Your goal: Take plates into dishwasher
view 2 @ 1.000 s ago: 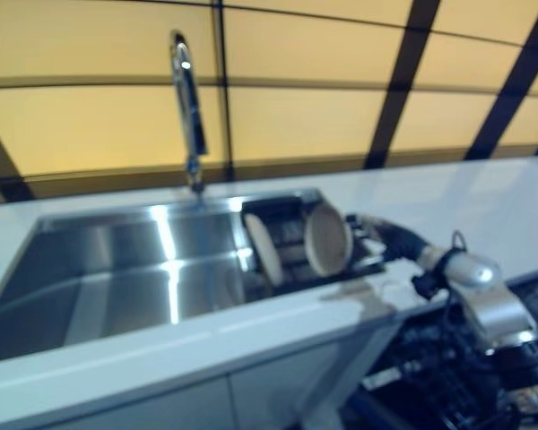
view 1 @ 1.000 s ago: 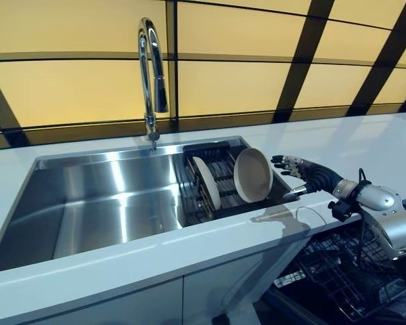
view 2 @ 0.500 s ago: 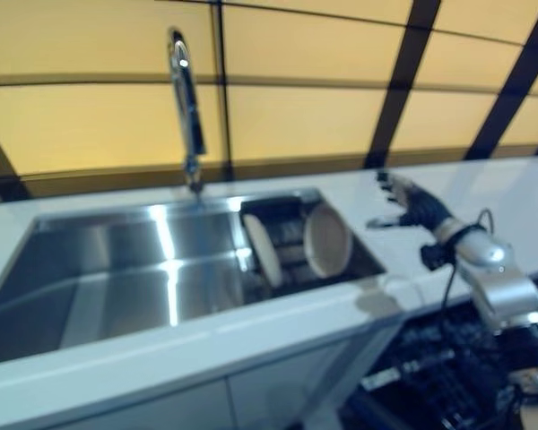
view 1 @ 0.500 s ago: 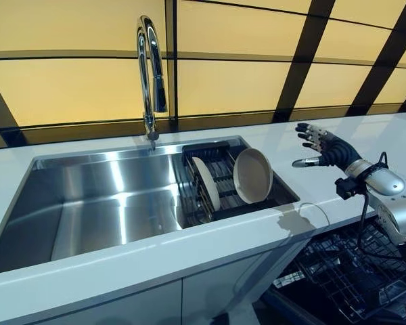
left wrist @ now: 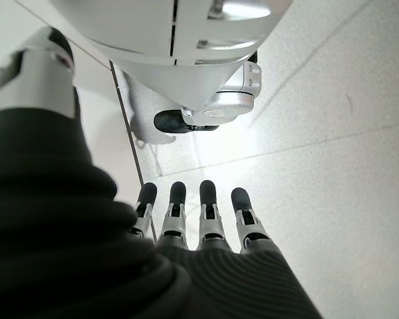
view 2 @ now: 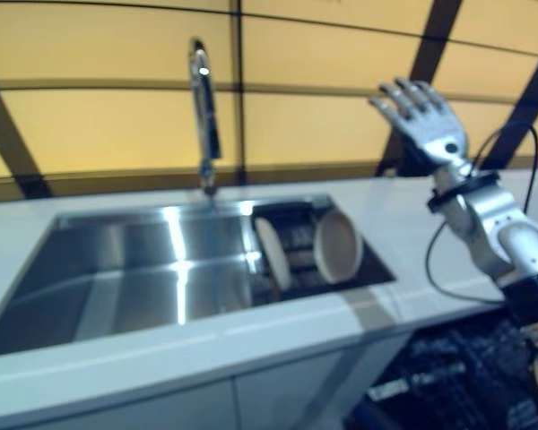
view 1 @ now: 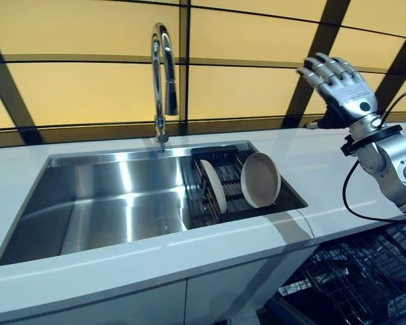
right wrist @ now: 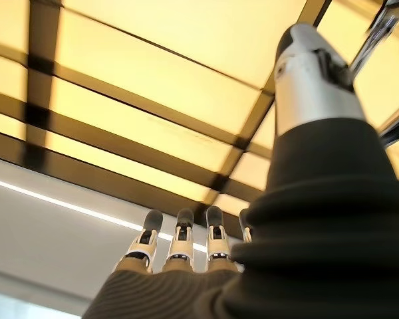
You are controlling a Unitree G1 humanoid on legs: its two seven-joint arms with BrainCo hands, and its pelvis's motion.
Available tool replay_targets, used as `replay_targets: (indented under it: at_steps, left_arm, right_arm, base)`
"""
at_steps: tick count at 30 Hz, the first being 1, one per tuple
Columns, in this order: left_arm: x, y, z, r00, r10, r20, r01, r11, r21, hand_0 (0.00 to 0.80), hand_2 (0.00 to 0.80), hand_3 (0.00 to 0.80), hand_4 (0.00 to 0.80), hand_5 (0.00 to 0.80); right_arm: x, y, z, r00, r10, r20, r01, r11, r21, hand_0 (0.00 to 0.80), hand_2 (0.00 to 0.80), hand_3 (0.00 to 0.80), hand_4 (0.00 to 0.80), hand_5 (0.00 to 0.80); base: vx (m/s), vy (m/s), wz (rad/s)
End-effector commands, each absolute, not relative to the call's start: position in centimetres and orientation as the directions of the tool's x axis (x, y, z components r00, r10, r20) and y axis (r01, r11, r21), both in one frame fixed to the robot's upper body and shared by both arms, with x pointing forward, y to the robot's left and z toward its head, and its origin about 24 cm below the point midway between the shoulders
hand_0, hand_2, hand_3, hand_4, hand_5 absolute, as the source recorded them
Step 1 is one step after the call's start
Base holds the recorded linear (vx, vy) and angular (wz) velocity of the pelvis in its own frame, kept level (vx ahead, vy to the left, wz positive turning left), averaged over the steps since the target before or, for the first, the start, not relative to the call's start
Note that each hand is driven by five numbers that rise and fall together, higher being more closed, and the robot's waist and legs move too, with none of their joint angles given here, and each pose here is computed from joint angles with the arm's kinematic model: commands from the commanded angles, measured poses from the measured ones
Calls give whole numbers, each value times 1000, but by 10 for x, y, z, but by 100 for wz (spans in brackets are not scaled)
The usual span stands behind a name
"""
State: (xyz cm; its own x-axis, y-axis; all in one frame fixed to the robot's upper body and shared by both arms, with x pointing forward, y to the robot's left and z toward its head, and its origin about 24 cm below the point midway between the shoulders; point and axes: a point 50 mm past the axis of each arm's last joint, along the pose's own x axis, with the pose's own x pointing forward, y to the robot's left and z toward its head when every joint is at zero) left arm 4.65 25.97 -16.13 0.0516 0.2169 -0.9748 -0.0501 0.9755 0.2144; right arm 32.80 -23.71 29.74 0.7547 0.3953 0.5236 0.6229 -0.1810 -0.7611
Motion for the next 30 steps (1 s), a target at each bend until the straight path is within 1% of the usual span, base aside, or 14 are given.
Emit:
replay_targets:
  at_steps: [1, 2, 3, 9, 18, 21, 22, 23, 24, 25, 26, 27, 28, 30]
  left_arm:
    - [44, 271, -159, 1, 249, -969, 34, 968, 249, 0, 0, 0, 0, 0]
    - [44, 272, -158, 2, 249, -969, 35, 968, 249, 0, 0, 0, 0, 0]
    - [44, 272, -158, 3, 249, -969, 35, 968, 248, 0, 0, 0, 0, 0]
    - [46, 271, -159, 18, 234, -972, 41, 971, 235, 0, 0, 0, 0, 0]
    - [46, 271, -158, 28, 230, -973, 45, 972, 231, 0, 0, 0, 0, 0]
    - [46, 273, -158, 29, 232, -972, 45, 971, 233, 0, 0, 0, 0, 0]
    - [46, 273, -157, 29, 233, -972, 45, 971, 234, 0, 0, 0, 0, 0]
    - [46, 273, -158, 29, 232, -972, 42, 971, 234, 0, 0, 0, 0, 0]
    - [46, 274, -158, 29, 233, -972, 42, 971, 234, 0, 0, 0, 0, 0]
    - [46, 274, -157, 30, 232, -972, 36, 972, 233, 0, 0, 0, 0, 0]
    - [47, 275, -157, 31, 231, -973, 33, 972, 232, 0, 0, 0, 0, 0]
    - [47, 275, -157, 31, 230, -973, 32, 972, 231, 0, 0, 0, 0, 0]
    - [49, 274, -158, 34, 226, -973, 27, 973, 227, 0, 0, 0, 0, 0]
    - [49, 272, -158, 36, 222, -974, 29, 974, 223, 0, 0, 0, 0, 0]
  right_arm:
    - [329, -251, 317, 772, 363, 522, 616, -224, -756, 0, 0, 0, 0, 0]
    - [331, -256, 315, 798, 324, 507, 583, -206, -786, 0, 0, 0, 0, 0]
    - [332, -259, 313, 803, 320, 504, 578, -211, -788, 0, 0, 0, 0, 0]
    - [334, -259, 307, 775, 373, 510, 622, -305, -721, 0, 0, 0, 0, 0]
    - [336, -260, 289, 818, 437, 374, 561, -464, -685, 0, 0, 0, 0, 0]
    - [337, -263, 286, 845, 417, 333, 518, -487, -703, 0, 0, 0, 0, 0]
    - [338, -267, 285, 876, 364, 317, 462, -444, -767, 0, 0, 0, 0, 0]
    - [341, -272, 282, 917, 277, 287, 374, -346, -860, 0, 0, 0, 0, 0]
    - [342, -276, 282, 930, 230, 287, 343, -266, -901, 0, 0, 0, 0, 0]
    - [344, -287, 276, 962, 115, 247, 253, -42, -967, 0, 0, 0, 0, 0]
    - [346, -295, 270, 977, 53, 206, 200, 94, -975, 0, 0, 0, 0, 0]
    - [346, -296, 268, 981, 42, 191, 184, 121, -975, 0, 0, 0, 0, 0]
    - [350, -308, 256, 992, -32, 119, 123, 333, -935, 0, 0, 0, 0, 0]
    - [354, -316, 244, 992, -101, 74, 113, 470, -875, 0, 0, 0, 0, 0]
  base:
    - [-12, 8, 6]
    - [-12, 7, 4]
    - [0, 0, 0]
    - [-13, 2, 6]
    - [-9, 1, 2]
    - [0, 0, 0]
    - [0, 0, 0]
    - [0, 0, 0]
    - [0, 0, 0]
    - [0, 0, 0]
    - [0, 0, 0]
    - [0, 0, 0]
    - [0, 0, 0]
    - [0, 0, 0]
